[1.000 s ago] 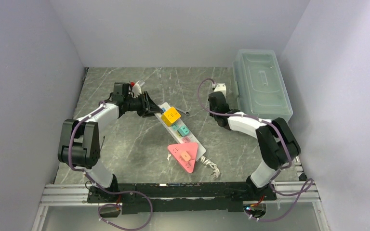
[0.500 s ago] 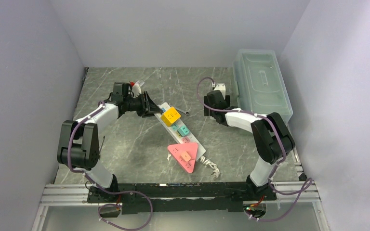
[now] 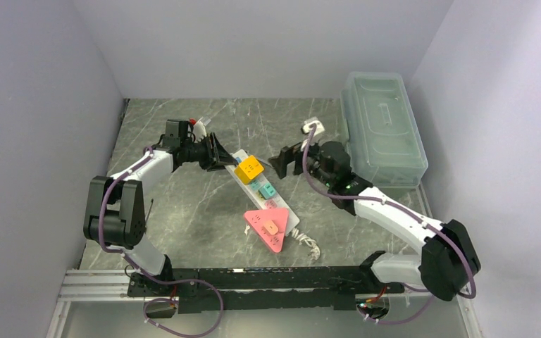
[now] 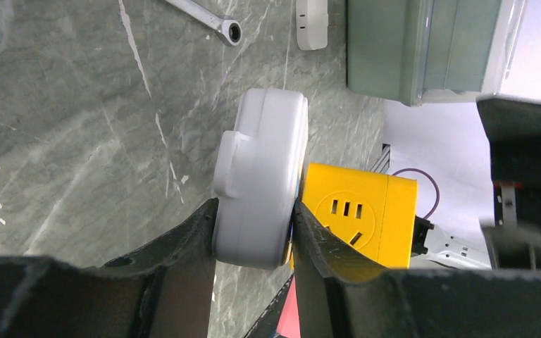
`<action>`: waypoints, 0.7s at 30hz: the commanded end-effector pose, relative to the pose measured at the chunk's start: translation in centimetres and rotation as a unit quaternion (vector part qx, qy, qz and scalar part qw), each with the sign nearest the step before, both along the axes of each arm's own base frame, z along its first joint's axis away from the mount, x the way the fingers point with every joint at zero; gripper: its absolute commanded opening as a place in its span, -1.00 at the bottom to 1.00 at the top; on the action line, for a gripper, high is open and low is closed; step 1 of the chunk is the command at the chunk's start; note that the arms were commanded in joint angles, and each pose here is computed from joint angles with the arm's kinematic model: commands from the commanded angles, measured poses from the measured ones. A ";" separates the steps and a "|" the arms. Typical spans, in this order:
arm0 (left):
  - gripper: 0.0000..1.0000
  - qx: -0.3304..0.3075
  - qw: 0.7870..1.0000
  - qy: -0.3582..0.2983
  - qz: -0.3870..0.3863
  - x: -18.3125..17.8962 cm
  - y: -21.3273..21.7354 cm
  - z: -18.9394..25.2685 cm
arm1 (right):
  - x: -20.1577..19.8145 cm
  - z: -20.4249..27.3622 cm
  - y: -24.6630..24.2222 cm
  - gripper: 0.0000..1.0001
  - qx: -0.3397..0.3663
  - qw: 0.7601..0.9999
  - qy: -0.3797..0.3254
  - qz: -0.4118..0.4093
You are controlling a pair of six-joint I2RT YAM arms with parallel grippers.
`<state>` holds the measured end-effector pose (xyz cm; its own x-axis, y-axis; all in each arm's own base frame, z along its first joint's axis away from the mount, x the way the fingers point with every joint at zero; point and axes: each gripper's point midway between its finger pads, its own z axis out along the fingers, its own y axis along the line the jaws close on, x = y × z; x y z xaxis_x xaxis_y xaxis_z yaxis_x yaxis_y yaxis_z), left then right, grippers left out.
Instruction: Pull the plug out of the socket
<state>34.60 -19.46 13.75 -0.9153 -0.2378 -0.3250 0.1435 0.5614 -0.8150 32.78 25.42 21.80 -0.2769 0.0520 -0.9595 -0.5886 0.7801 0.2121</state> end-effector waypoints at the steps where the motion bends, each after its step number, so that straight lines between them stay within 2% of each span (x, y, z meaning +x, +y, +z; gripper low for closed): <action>1: -1.00 -0.014 0.998 -0.058 -0.007 1.7 -0.3 2.2 | -3.1 3.0 5.4 0.99 -0.006 0.992 -0.041 0.117; 9: -1.00 -0.016 0.998 -0.060 -0.006 1.6 -0.3 2.3 | -4.6 1.4 10.4 0.99 -0.064 0.983 -0.045 0.164; 15: -1.00 -0.018 0.998 -0.066 -0.007 1.6 -0.3 2.6 | -2.6 -0.2 10.4 0.99 -0.093 0.988 -0.050 0.114; 21: -1.00 -0.023 0.998 -0.065 -0.009 1.6 -0.4 2.6 | -2.1 -2.4 10.7 0.98 -0.104 0.987 -0.047 0.110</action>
